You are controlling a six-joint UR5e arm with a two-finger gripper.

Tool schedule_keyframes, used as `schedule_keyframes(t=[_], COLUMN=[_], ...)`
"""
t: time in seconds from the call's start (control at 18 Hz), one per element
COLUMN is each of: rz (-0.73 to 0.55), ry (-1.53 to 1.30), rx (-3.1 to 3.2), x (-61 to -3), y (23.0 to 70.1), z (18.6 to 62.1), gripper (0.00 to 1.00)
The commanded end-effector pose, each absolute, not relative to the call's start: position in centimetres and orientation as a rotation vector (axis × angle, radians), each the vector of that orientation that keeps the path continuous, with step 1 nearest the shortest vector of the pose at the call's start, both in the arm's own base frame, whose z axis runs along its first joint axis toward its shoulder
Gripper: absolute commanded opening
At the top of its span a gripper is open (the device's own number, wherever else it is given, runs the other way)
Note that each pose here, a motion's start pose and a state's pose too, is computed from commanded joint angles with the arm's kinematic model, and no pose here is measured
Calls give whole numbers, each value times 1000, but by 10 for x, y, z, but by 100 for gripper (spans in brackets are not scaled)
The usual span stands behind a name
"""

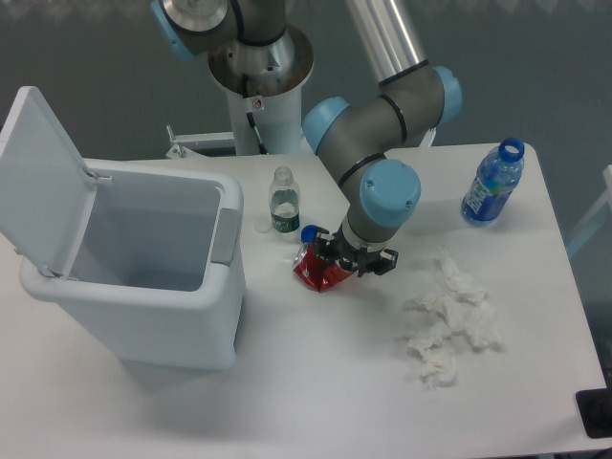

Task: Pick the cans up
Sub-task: 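Lift the gripped red can up off the table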

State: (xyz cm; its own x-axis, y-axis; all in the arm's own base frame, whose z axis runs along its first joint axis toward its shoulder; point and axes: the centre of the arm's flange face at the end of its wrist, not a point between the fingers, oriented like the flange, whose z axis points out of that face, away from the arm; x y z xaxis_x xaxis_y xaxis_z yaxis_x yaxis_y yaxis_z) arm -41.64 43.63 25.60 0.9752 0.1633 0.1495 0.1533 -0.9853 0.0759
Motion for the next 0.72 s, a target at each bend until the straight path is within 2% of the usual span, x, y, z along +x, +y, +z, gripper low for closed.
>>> schedule_keyframes(t=[0.17,0.72], rz=[222,-28], ry=[246,24], rx=[3069,3184], x=[-422,-421], y=[439,437], z=[292,389], gripper=[57,57])
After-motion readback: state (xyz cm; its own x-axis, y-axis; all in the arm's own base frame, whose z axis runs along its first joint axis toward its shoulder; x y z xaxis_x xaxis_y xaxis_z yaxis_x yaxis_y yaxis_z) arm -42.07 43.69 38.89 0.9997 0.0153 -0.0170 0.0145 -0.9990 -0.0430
